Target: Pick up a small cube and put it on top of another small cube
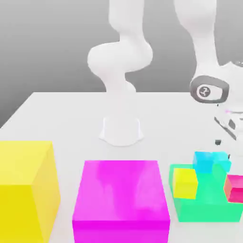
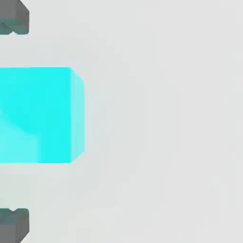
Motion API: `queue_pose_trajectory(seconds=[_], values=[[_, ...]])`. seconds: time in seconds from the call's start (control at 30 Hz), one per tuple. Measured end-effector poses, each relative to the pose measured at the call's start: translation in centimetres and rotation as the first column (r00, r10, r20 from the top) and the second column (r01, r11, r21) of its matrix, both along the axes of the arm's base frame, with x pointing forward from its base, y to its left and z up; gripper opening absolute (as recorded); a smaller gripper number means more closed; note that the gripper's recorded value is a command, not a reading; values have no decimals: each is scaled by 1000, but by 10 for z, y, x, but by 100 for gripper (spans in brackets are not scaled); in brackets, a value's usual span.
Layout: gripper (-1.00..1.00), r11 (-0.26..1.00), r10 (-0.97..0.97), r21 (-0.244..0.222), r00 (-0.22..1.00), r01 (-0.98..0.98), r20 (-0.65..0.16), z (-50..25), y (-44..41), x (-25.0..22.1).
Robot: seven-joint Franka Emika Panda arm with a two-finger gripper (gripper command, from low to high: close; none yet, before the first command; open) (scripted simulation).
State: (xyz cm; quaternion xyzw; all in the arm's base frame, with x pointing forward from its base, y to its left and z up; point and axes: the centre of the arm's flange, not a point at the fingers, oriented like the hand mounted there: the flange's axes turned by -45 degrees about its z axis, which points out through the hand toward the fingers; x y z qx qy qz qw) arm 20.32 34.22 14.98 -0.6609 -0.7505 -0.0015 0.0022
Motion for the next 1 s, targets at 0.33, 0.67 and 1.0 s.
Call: queue_pose_trajectory(seconds=[0.33,0.67,1.0], values=[[-100,1000,1,-3,1000,-1,0,-9,-1,-1],[-100,997,-62,-36,998,63,31,81,-34,44],[-100,992,-129,-7,992,129,1,133,-96,89]])
